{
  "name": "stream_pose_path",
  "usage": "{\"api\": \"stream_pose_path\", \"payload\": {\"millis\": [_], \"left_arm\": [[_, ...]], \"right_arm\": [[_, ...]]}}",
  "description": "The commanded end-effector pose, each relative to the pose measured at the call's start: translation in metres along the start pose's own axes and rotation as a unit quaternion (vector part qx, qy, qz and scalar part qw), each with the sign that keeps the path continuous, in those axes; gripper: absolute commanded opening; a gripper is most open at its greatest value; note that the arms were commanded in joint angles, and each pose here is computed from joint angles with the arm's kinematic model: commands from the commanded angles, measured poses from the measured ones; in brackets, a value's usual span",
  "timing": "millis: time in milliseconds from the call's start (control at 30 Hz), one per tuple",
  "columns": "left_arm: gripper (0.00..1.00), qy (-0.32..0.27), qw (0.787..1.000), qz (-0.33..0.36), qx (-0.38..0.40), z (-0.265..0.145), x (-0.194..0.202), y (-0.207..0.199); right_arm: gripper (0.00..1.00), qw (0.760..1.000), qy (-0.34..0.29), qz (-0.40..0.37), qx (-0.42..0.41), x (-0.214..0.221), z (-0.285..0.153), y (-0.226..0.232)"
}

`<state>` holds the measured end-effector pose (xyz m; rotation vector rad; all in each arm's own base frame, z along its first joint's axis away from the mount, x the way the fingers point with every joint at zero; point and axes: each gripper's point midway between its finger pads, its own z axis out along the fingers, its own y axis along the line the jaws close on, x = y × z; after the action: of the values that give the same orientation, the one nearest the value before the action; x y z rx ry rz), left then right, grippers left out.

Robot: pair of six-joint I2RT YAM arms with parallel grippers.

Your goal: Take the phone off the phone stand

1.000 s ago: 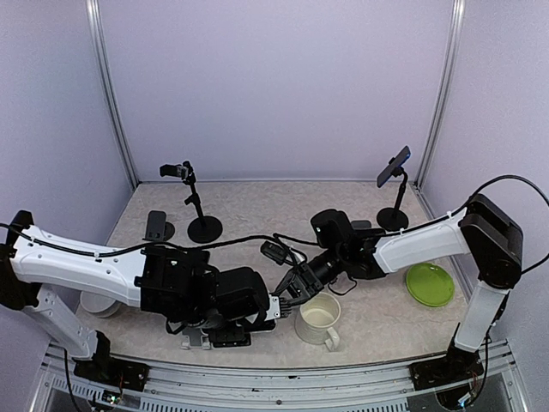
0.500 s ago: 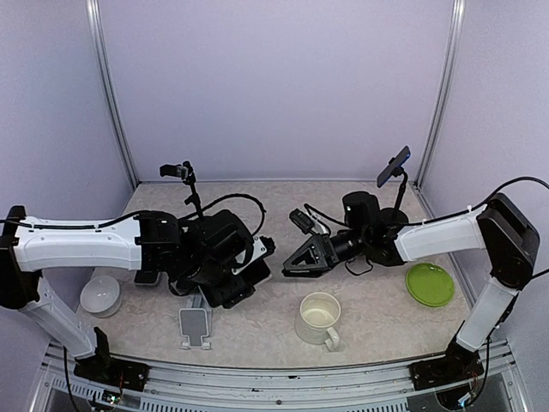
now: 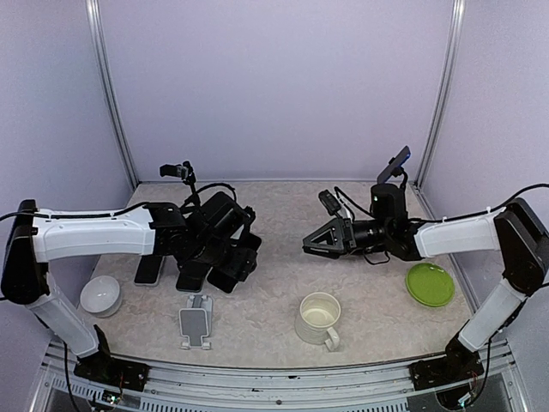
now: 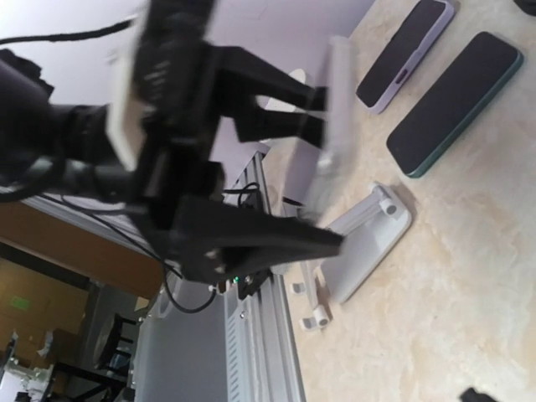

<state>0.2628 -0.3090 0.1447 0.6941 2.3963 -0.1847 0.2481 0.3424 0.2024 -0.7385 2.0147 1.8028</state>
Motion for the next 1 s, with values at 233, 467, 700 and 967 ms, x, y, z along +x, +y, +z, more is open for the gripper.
{"api": "stream_pose_path", "payload": {"millis": [233,467,700,967], "left_arm": [[0.36,0.0,0.984,-0.174,-0.029,0.045,-0.007,-0.003],[0.31,0.017,0.977,-0.195,-0.081,0.074,0.001,0.006],[0.32,0.008,0.969,-0.219,-0.112,0.091,-0.003,0.02],[0.36,0.013,0.967,-0.23,-0.113,0.11,-0.001,0.026]], "right_arm": [[1.0,0.999,-0.014,-0.025,0.025,0.006,-0.015,-0.006],[1.0,0.999,-0.021,-0.027,0.034,0.008,-0.026,-0.009],[1.0,0.999,-0.021,-0.027,0.036,0.012,-0.029,-0.01],[1.0,0.999,-0.02,-0.026,0.038,0.015,-0.03,-0.011]]}}
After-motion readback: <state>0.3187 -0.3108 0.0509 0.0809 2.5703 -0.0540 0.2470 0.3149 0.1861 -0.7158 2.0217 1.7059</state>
